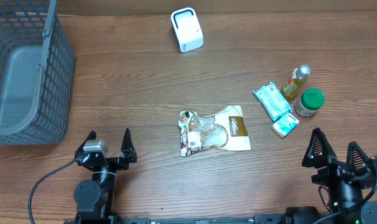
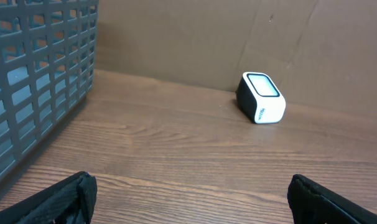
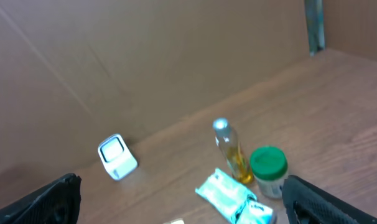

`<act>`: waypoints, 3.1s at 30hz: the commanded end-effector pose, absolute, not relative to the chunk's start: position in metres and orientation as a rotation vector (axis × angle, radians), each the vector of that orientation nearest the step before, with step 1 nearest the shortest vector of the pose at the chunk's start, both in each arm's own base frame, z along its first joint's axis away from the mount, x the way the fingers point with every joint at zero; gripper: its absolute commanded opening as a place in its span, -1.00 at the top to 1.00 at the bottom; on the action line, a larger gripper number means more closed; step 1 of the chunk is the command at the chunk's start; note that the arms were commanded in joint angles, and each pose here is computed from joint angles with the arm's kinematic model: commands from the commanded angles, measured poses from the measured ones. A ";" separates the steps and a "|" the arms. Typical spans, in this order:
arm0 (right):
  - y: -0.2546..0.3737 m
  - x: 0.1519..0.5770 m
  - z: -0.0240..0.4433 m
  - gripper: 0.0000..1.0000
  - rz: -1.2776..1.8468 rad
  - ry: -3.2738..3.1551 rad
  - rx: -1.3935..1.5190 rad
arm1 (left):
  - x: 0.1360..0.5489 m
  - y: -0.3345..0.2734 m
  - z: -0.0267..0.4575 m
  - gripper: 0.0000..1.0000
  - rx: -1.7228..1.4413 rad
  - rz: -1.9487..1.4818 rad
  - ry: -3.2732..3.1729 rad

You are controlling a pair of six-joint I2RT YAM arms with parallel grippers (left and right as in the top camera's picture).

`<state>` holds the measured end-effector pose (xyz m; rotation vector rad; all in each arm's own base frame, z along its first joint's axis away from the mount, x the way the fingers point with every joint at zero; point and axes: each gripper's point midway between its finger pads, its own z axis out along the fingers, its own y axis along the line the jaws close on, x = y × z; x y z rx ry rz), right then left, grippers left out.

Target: Scan the item barcode

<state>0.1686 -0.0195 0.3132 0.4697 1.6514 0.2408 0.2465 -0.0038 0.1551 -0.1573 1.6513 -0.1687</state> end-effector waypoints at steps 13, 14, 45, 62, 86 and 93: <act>-0.007 0.179 0.374 -1.00 0.386 1.062 0.290 | 0.246 -0.004 0.156 -0.99 -0.142 -0.153 1.644; -0.006 0.180 0.376 -1.00 0.379 1.025 0.264 | 0.246 -0.004 0.156 -0.99 -0.142 -0.153 1.644; 0.012 0.246 0.169 -1.00 0.224 1.594 0.131 | 0.246 -0.004 0.156 -0.99 -0.142 -0.153 1.644; 0.012 0.246 0.170 -1.00 0.224 1.594 0.131 | 0.246 -0.004 0.156 -0.99 -0.142 -0.153 1.644; 0.012 0.246 0.170 -1.00 0.224 1.594 0.131 | 0.246 -0.004 0.156 -0.99 -0.142 -0.153 1.644; 0.012 0.246 0.170 -1.00 0.224 1.594 0.131 | 0.246 -0.004 0.156 -0.99 -0.142 -0.153 1.644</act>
